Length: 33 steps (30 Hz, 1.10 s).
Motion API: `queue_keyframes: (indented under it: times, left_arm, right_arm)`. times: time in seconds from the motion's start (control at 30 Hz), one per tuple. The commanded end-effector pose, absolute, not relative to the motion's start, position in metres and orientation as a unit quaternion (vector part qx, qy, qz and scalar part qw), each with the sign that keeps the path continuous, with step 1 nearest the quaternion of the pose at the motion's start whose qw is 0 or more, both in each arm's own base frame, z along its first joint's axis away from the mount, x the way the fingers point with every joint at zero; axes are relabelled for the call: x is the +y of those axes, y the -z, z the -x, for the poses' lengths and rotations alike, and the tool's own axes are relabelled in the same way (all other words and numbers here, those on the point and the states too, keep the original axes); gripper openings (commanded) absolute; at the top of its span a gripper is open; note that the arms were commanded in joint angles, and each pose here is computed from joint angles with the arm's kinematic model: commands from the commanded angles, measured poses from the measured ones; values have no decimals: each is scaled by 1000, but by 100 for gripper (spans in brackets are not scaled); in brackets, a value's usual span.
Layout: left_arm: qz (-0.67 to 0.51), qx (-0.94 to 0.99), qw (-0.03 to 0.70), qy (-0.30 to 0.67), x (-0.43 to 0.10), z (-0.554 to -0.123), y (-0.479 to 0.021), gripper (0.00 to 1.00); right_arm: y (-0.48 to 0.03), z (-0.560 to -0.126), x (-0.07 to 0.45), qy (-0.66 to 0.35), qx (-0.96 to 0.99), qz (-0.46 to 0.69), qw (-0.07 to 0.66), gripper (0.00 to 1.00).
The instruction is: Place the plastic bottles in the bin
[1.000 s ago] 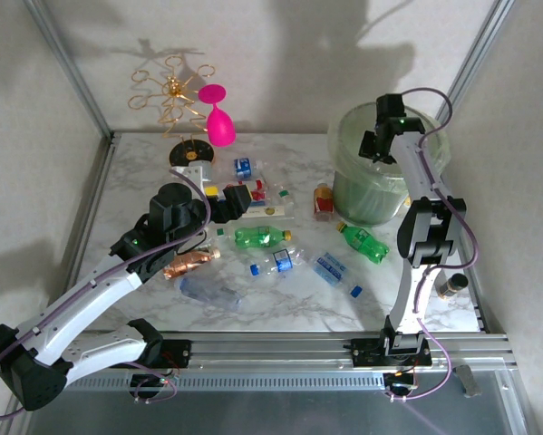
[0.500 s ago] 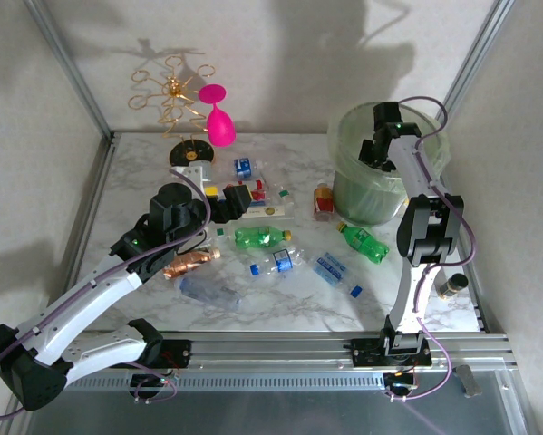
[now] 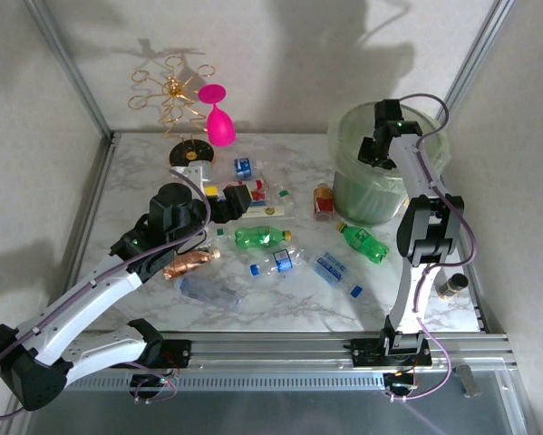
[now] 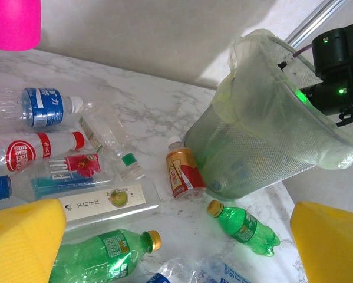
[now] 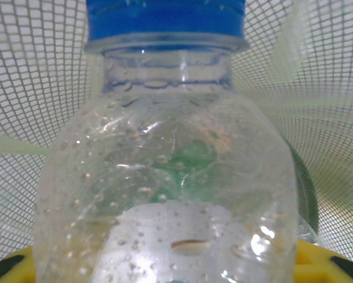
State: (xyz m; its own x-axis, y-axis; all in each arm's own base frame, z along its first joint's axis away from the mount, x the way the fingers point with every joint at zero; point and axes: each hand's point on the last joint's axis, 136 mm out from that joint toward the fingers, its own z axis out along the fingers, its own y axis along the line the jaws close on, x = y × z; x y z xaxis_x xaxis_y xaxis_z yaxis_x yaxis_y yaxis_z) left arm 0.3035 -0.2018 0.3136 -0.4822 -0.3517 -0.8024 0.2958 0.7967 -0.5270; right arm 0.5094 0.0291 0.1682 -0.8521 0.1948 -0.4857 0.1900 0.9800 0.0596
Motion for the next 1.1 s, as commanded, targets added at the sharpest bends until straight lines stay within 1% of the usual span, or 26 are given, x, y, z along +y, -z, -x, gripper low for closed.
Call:
queue_keyframes:
  times: [0.0, 0.27, 0.4, 0.6, 0.7, 0.93, 1.07]
  left_arm:
    - [14, 798, 513, 315, -202, -303, -313, 98]
    - [16, 798, 515, 312, -200, -303, -313, 98]
    - [16, 798, 515, 313, -201, -302, -314, 98]
    - [18, 798, 516, 311, -199, -303, -315, 98]
    - [18, 798, 516, 310, -199, -303, -314, 98]
    - [17, 798, 517, 308, -199, -303, -314, 98]
    - [17, 799, 518, 306, -199, -303, -314, 98]
  right_arm:
    - [-180, -514, 26, -8, 959, -98, 265, 50]
    - [-184, -513, 28, -16, 958, -95, 269, 53]
    - [-185, -512, 28, -18, 958, -94, 269, 58]
    - [-187, -512, 26, -23, 957, -95, 272, 63]
    - [-189, -512, 27, -29, 957, -93, 273, 70]
    - [-195, -512, 29, -33, 955, -91, 280, 72]
    - [-213, -513, 26, -31, 948, -94, 302, 75]
